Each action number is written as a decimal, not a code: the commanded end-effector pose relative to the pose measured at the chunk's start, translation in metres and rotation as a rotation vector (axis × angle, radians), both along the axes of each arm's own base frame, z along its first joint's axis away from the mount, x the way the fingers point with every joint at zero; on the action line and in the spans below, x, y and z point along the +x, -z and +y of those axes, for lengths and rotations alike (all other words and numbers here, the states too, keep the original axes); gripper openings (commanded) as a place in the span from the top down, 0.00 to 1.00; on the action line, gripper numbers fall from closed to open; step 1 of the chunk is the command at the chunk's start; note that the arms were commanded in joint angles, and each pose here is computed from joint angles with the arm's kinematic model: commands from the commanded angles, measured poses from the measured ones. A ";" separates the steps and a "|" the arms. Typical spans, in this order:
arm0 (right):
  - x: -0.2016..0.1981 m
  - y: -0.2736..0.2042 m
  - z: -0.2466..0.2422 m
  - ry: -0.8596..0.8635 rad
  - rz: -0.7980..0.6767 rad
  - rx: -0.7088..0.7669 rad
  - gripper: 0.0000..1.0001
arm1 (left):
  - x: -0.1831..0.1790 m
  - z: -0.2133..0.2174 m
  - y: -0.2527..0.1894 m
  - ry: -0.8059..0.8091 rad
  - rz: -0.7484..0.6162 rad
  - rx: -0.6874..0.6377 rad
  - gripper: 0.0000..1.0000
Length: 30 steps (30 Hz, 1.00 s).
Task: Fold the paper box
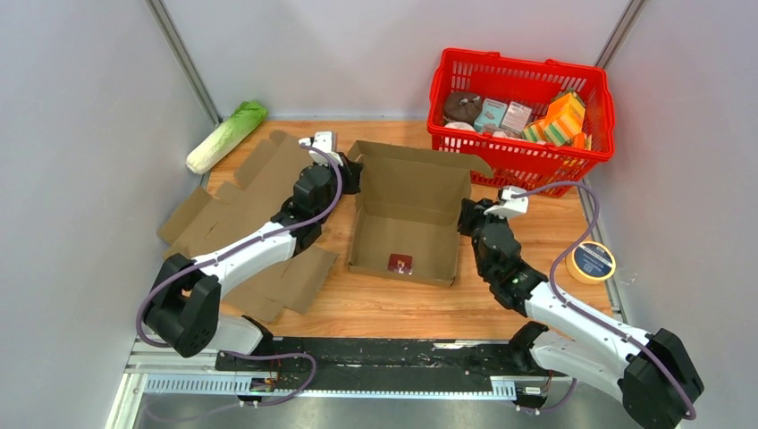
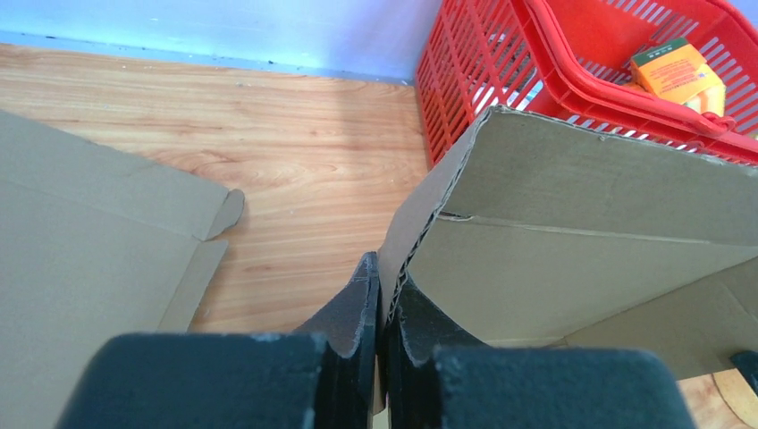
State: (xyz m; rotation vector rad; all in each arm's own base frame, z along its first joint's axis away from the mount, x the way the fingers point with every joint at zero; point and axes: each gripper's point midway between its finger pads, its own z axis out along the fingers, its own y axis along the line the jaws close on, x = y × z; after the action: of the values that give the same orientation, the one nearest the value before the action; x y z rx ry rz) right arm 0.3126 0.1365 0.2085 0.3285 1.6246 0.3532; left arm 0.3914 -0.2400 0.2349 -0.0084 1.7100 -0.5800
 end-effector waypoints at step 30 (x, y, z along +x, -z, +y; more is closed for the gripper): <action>-0.038 0.037 -0.004 0.067 0.008 0.003 0.94 | -0.068 -0.045 0.065 0.151 0.308 -0.079 1.00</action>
State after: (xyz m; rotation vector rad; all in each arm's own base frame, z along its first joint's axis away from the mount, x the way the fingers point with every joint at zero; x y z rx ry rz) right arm 0.2750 0.1311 0.1798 0.3614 1.6033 0.2994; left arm 0.3512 -0.2674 0.2281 -0.0743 1.7682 -0.7465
